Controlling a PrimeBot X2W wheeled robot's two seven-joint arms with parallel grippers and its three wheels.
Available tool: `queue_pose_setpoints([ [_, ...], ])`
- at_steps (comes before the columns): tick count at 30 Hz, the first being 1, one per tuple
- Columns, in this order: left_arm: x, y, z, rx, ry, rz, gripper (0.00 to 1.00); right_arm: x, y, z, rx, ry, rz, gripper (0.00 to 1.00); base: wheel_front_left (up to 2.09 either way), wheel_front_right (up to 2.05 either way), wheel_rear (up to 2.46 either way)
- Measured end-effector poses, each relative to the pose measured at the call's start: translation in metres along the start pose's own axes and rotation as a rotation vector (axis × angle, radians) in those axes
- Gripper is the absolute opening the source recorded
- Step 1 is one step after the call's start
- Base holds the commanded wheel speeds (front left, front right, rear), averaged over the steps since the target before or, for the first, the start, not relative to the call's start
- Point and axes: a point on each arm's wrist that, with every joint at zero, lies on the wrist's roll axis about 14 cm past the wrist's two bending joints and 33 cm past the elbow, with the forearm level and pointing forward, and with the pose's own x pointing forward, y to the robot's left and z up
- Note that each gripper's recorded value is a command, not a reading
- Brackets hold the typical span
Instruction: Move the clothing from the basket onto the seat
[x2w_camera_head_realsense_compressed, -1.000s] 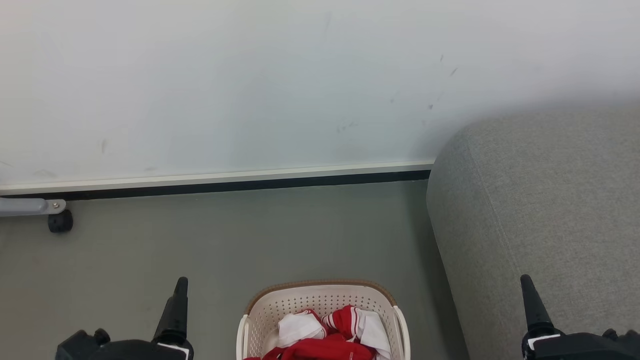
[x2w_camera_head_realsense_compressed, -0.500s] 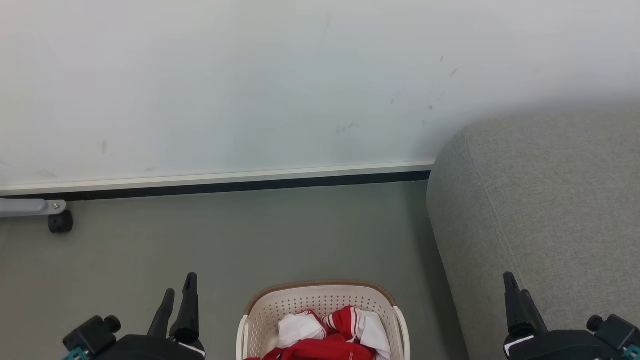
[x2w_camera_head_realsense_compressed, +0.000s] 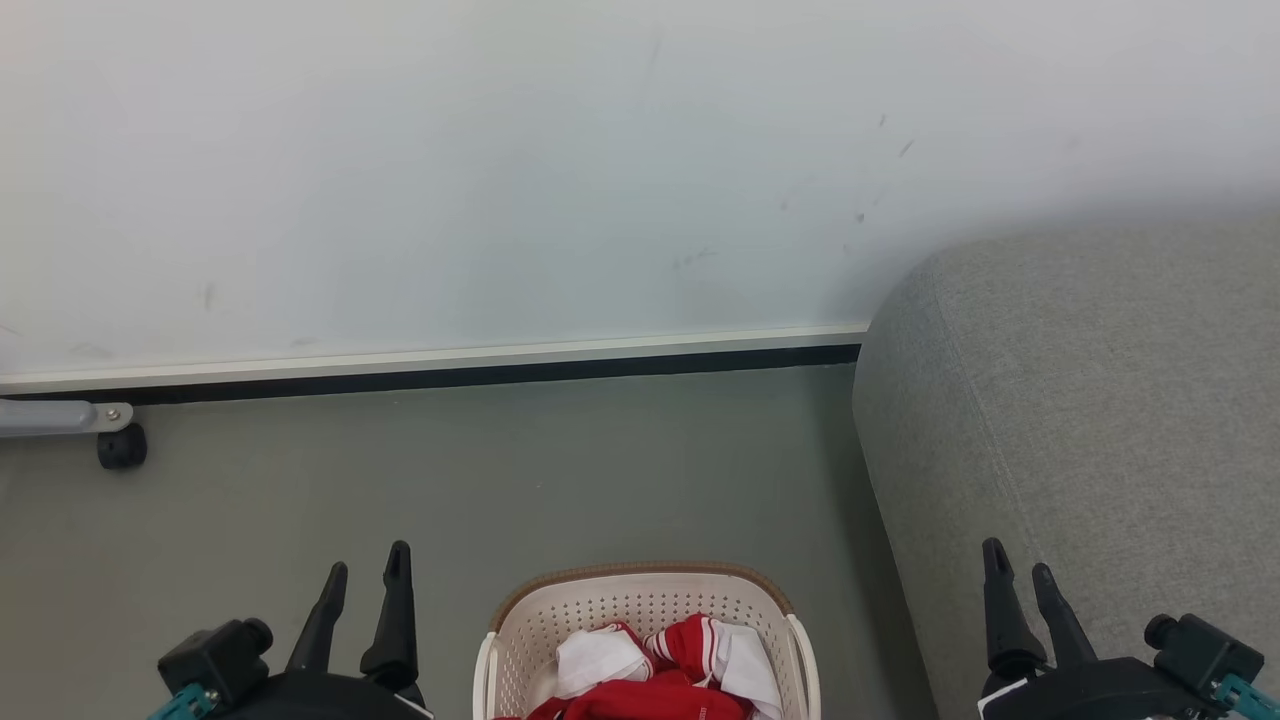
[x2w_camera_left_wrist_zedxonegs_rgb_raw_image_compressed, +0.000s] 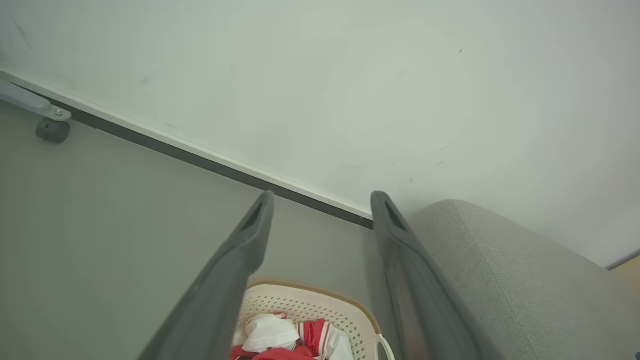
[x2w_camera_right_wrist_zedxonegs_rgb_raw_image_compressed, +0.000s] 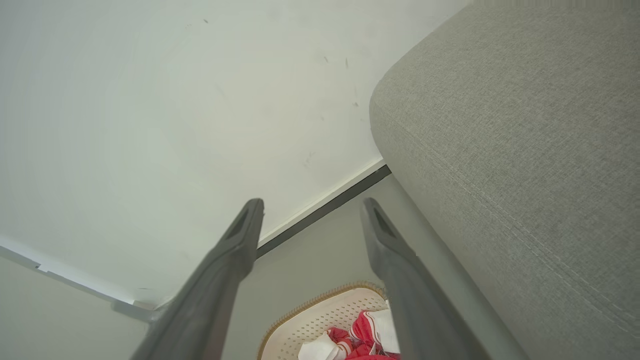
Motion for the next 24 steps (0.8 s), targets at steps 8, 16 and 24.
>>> queue_pose_setpoints([
  [8,-0.001,-0.003,0.002,0.126,-0.024,-0.009,1.00,-0.002,0.006,0.001,-0.113,-0.023,0.015,1.00,0.00,0.00,0.00],
  [16,-0.002,-0.004,0.004,0.235,-0.052,-0.011,1.00,-0.005,0.011,0.002,-0.236,-0.049,0.039,1.00,0.00,0.00,0.00],
  [24,-0.003,-0.007,0.006,0.345,-0.081,-0.022,1.00,-0.007,0.019,0.002,-0.345,-0.074,0.068,1.00,0.00,0.00,0.00],
])
